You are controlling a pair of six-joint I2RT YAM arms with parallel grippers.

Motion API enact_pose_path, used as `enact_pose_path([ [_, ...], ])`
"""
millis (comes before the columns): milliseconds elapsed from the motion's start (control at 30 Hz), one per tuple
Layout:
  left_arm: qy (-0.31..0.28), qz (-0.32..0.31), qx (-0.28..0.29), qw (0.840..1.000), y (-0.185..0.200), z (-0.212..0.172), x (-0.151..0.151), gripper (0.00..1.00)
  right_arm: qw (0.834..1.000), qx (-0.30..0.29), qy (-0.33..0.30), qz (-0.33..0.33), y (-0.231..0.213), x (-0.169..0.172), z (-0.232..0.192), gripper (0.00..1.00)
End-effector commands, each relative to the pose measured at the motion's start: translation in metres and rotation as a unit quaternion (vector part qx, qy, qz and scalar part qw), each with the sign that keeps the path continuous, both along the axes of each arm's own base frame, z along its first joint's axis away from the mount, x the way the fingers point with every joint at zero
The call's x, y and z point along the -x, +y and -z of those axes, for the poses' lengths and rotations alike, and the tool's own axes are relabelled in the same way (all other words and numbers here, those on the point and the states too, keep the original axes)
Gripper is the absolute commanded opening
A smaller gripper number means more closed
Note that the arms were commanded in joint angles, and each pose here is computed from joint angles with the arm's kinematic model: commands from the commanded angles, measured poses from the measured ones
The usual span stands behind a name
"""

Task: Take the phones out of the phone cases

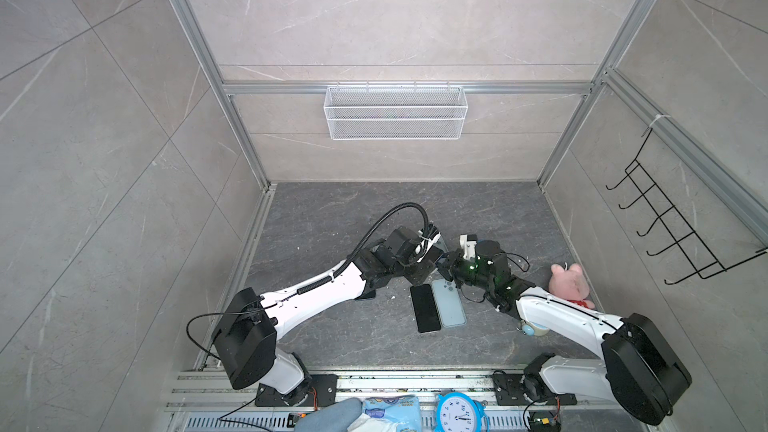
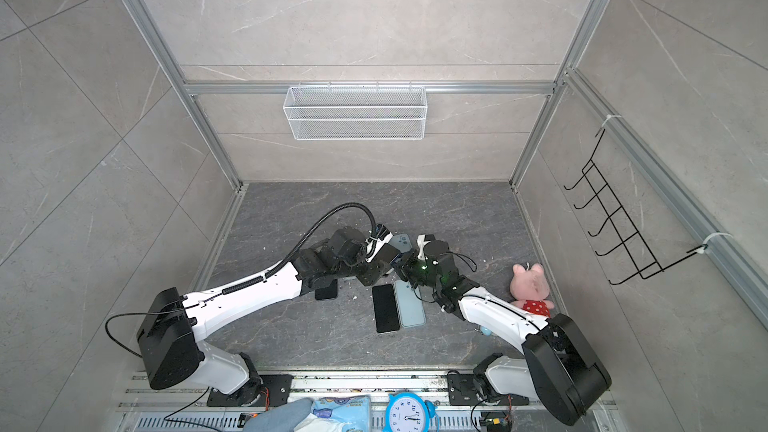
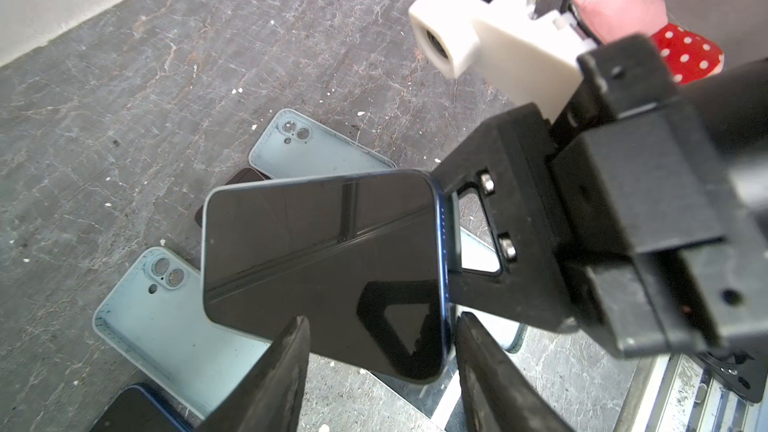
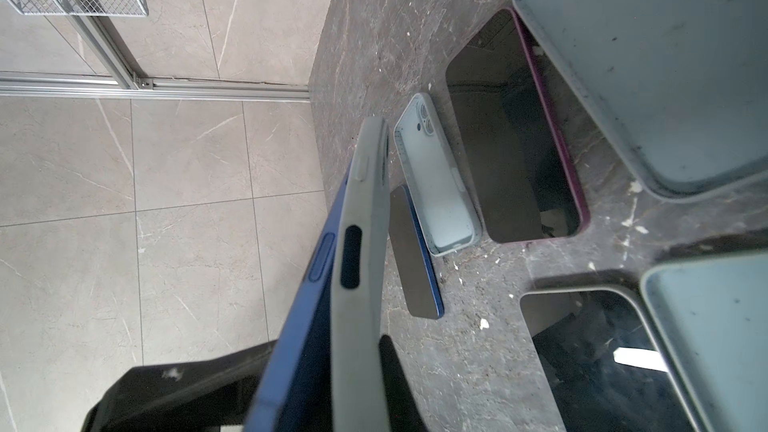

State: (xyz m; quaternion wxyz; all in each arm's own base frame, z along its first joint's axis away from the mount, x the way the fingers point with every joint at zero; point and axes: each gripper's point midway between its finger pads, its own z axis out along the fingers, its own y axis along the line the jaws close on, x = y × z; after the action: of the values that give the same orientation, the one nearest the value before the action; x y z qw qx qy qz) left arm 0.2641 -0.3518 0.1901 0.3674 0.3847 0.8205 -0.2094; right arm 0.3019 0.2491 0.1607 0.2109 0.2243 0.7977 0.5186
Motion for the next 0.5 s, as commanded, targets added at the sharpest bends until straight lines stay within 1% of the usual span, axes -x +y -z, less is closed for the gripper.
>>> enact_pose_path([
  [0,-0.027,0.003,0.020,0.999,0.001,-0.018,-0.003,0.58,0.999,-0.020,-0.030,-0.008,0.005,-0.001,-0.015,0.00],
  [267,-0.018,0.003,0.008,1.000,-0.002,-0.005,-0.005,0.57,0.999,-0.023,-0.034,-0.009,0.005,0.000,-0.019,0.00],
  [333,-0.025,-0.011,-0.004,1.000,0.001,-0.002,-0.011,0.57,0.999,-0.025,-0.034,-0.009,0.005,0.001,-0.020,0.00],
  [467,-0.065,-0.065,-0.047,0.995,0.014,0.002,-0.029,0.49,0.999,-0.029,-0.033,-0.008,0.007,0.002,-0.021,0.00],
])
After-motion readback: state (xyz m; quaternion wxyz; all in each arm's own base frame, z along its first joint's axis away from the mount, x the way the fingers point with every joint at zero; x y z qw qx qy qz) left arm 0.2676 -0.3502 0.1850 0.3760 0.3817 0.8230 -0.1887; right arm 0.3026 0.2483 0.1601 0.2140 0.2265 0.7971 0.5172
